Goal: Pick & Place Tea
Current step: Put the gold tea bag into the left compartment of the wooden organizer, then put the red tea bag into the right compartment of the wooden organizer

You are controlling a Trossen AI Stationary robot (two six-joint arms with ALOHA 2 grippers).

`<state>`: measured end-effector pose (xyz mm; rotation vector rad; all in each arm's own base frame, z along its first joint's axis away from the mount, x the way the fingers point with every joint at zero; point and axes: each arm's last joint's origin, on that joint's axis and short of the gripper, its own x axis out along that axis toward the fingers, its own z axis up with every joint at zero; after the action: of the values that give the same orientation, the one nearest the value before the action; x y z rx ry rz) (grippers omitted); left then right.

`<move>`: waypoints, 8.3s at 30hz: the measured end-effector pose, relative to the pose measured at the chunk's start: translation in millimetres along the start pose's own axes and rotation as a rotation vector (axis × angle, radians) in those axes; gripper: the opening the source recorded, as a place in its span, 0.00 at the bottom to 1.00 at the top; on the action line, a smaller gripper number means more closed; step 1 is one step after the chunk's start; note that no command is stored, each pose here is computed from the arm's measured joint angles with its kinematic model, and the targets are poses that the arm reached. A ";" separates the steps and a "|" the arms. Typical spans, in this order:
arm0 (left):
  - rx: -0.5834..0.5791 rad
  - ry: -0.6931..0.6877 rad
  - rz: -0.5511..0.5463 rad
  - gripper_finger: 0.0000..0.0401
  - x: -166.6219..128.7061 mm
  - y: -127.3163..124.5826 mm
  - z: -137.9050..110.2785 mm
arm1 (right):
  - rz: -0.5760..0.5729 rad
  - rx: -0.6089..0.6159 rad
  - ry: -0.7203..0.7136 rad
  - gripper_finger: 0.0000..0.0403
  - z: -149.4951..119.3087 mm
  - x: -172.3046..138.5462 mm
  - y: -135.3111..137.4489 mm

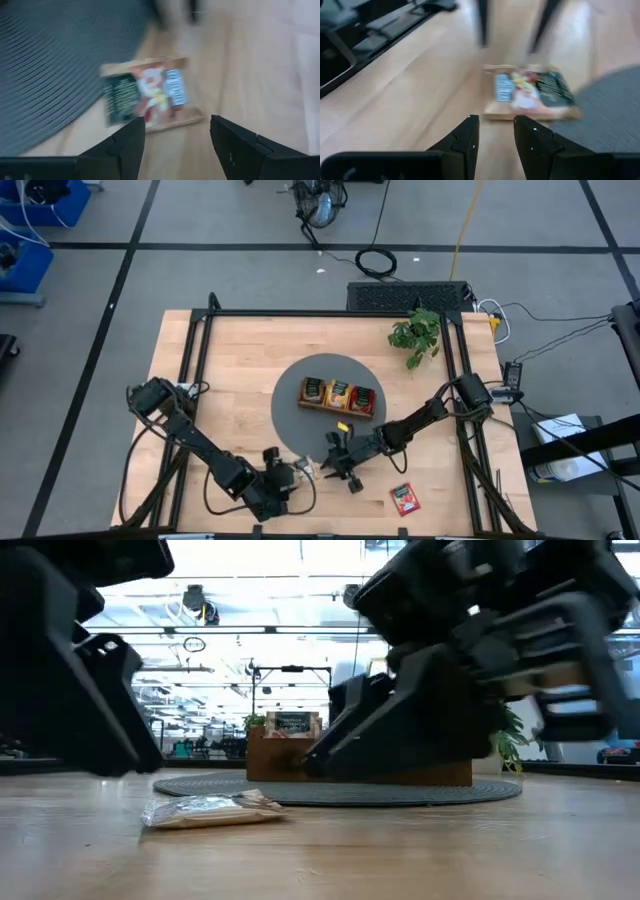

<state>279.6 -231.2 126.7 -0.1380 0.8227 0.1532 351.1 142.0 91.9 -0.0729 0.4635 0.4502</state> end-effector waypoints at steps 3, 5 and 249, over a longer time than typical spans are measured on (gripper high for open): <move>-0.079 0.019 0.081 0.56 -8.1 10.1 2.2 | 0.018 -0.078 -0.014 0.27 2.3 1.0 8.3; -0.127 -0.006 0.103 0.56 -13.2 12.7 6.0 | 0.019 -0.104 -0.029 0.27 7.2 2.8 11.2; 0.242 -0.389 -0.258 0.49 28.3 37.9 105.0 | 0.230 0.197 0.411 0.00 -21.2 -159.2 156.7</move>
<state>366.8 -172.7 174.0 0.0159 0.4245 -0.1596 146.9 215.3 149.3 0.0810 0.9246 0.6164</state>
